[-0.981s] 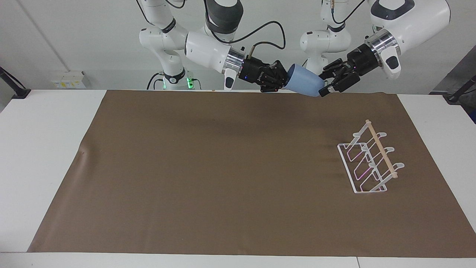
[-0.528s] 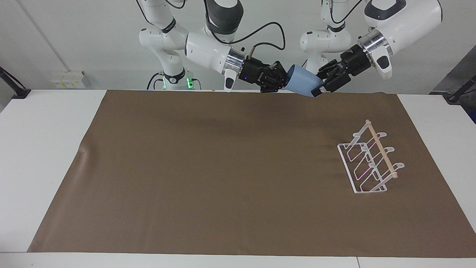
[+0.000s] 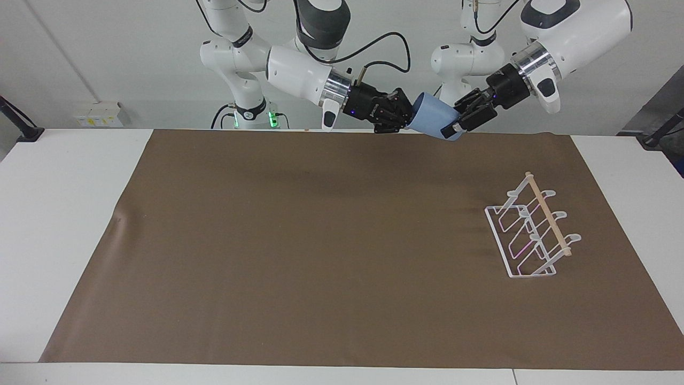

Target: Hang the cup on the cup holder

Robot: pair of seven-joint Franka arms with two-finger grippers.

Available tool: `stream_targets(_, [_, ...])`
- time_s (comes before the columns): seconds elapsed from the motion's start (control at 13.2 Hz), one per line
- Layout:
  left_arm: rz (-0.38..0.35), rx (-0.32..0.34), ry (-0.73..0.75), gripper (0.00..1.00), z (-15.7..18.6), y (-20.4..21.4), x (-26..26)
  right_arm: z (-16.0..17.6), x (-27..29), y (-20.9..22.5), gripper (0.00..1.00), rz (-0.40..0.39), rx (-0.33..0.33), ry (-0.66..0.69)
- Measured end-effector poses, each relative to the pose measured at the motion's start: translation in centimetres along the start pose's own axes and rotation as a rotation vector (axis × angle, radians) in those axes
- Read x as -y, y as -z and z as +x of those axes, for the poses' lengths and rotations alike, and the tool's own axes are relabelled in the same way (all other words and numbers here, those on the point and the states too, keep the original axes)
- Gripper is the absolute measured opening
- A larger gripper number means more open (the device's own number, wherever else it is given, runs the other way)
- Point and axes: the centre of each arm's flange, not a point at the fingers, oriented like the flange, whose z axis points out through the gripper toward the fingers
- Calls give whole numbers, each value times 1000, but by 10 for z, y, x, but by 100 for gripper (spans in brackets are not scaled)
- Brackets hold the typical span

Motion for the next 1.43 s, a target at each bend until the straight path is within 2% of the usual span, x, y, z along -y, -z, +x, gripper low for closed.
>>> stream_targets(0.15, [0, 0, -1, 74, 0, 0, 0, 0, 0, 0, 6, 1, 0, -14])
stream_targets(0.23, [2, -1, -18, 74, 0, 0, 0, 0, 0, 0, 15, 2, 0, -50])
stream_targets(0.3, [2, -2, -28, 74, 0, 0, 0, 0, 0, 0, 24, 2, 0, -91])
stream_targets(0.38, [3, -4, -33, 74, 0, 0, 0, 0, 0, 0, 39, 1, -5, -119])
stream_targets(0.53, [10, -15, -41, 74, 1, 0, 1, 3, -1, 3, 62, 1, -31, -136])
stream_targets(0.75, [34, -66, -63, 74, 4, 2, 2, 1, -3, 1, 98, -4, -32, -137])
stream_targets(0.91, [53, -113, -85, 74, 5, 5, 1, 0, -3, 0, 100, -19, -29, -109])
stream_targets(1.21, [131, -285, -156, 74, 16, 18, 3, 20, -2, 15, 100, -104, -71, 153])
stream_targets(1.43, [206, -488, -250, 74, 28, 29, 1, 52, -12, 41, 100, -157, -118, 369])
